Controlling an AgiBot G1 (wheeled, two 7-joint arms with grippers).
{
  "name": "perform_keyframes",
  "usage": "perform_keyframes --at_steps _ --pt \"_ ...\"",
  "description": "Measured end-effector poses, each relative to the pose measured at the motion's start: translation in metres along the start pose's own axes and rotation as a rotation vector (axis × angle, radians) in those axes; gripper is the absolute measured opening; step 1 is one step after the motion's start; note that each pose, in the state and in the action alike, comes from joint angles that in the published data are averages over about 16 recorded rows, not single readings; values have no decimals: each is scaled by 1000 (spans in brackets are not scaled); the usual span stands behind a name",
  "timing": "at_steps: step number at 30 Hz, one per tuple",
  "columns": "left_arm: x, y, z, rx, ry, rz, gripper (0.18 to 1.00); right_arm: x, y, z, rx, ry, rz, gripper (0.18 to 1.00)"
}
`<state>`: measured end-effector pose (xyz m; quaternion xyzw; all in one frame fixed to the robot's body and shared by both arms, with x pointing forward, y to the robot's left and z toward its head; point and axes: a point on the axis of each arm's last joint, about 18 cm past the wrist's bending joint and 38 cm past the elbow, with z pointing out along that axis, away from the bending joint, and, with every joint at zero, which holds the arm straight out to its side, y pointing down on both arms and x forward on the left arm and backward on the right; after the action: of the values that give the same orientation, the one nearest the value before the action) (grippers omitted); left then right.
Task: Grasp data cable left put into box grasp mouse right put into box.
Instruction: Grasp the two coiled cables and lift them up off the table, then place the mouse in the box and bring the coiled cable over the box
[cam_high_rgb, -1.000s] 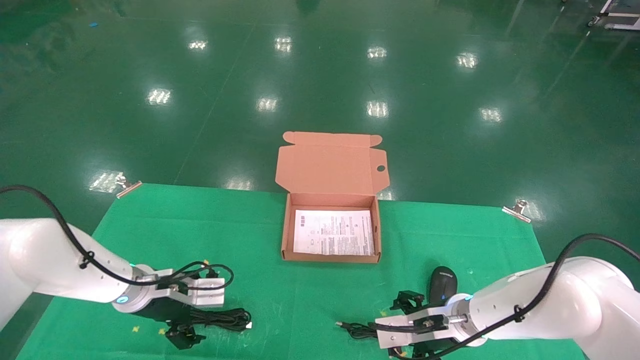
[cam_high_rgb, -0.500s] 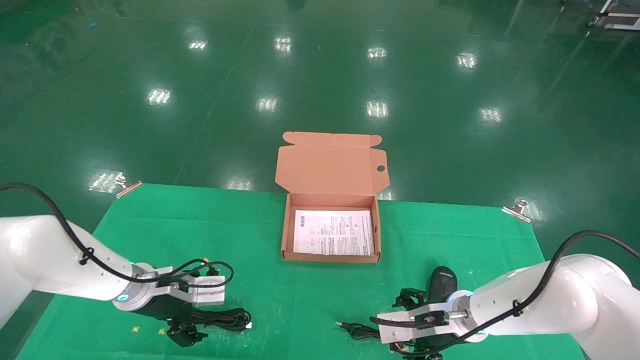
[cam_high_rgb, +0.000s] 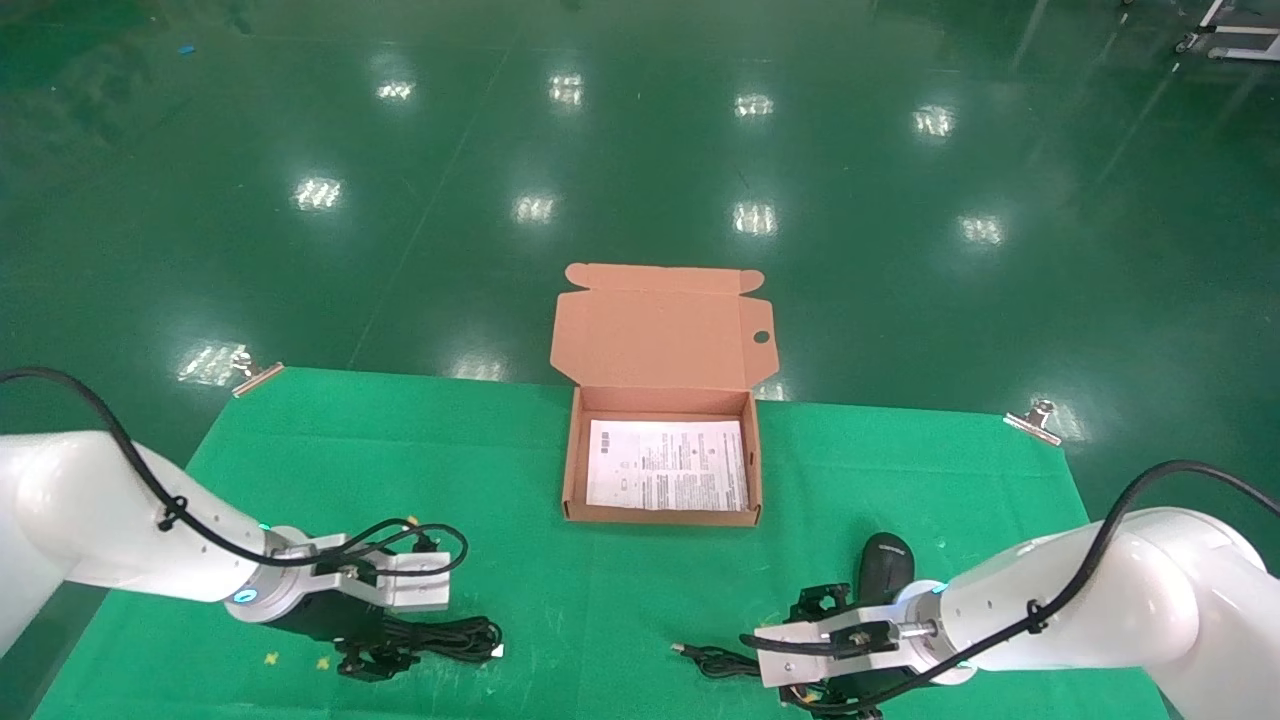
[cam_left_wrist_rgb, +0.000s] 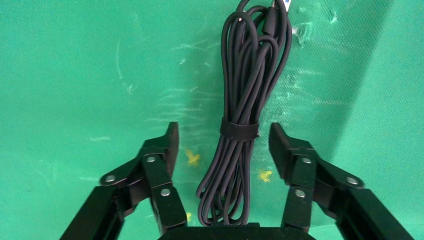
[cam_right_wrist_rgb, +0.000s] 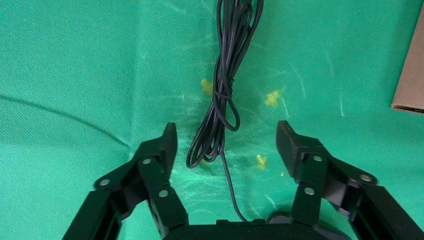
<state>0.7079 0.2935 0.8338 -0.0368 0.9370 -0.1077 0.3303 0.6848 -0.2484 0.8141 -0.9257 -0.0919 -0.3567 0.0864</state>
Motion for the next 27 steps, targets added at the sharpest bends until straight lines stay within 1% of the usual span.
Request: perform_keyframes --at_steps 4,7,10,14,17,20,23,27 --pt "0 0 0 0 0 0 701 0 0 0 0 0 0 745" --pt "0 0 0 0 0 1 621 0 0 0 1 0 0 693" --pt "0 0 0 0 0 1 557 0 0 0 1 0 0 612" --pt "0 0 0 0 1 1 455 0 0 0 1 -1 0 526" --pt "0 0 0 0 1 1 404 -1 0 0 1 -1 0 447" --pt "0 0 0 0 1 1 345 -1 0 0 1 -1 0 390" --pt "0 0 0 0 1 1 316 -1 0 0 1 -1 0 328" --pt "0 0 0 0 0 1 282 0 0 -1 0 0 1 282"
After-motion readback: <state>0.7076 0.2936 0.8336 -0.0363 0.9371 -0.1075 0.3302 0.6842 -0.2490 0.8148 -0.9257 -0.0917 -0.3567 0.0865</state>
